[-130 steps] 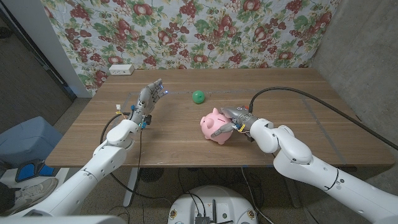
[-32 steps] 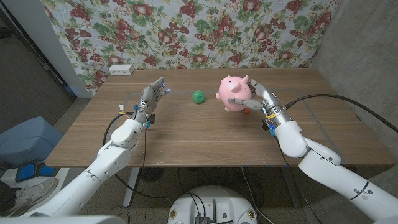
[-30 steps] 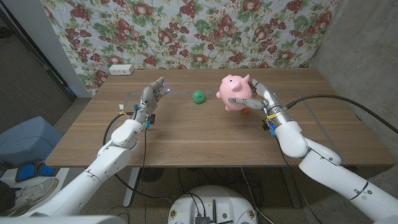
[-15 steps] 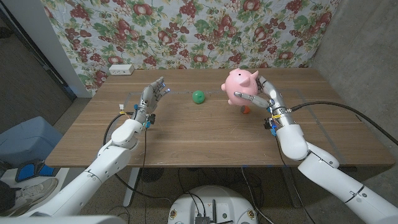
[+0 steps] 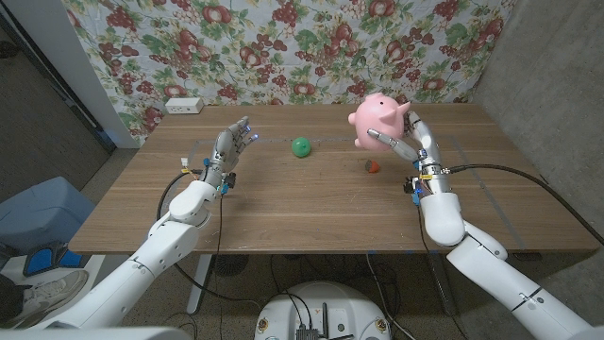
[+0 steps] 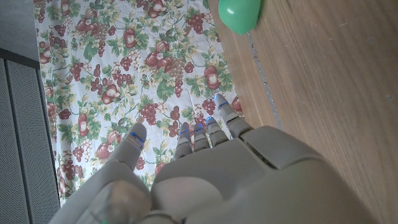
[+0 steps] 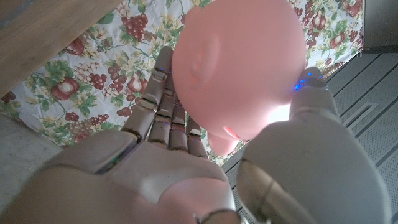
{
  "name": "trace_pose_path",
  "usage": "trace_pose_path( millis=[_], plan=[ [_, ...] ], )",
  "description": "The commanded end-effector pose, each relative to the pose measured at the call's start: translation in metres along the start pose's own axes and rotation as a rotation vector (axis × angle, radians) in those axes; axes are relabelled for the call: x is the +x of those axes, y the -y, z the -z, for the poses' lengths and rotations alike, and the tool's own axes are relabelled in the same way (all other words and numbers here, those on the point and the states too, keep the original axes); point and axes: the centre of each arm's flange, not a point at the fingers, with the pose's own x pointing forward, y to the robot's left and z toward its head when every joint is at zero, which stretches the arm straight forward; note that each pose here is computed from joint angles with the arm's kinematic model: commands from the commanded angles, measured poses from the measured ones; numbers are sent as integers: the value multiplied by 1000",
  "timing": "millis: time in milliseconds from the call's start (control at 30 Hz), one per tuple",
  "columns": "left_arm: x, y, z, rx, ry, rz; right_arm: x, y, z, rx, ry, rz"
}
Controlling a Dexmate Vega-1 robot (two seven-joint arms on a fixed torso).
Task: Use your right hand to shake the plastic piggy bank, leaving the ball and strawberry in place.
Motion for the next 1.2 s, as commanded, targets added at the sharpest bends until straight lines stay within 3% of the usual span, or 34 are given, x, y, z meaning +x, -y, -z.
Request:
trace_pose_path(
  millis=[33, 300, 667, 967, 1200],
  plan=[
    [2, 0, -1, 1, 2, 1, -2, 13, 9, 29, -13, 170],
    [4, 0, 0, -3, 0, -1, -1, 24, 11, 24, -15, 267],
    [6, -1, 1, -3, 1, -2, -1, 28, 12, 22, -6, 325],
    [9, -3, 3, -8, -3, 2, -2, 28, 9, 9, -3, 306],
    [10, -5, 5, -13, -2, 0, 4, 26, 3, -14, 8, 224]
  ],
)
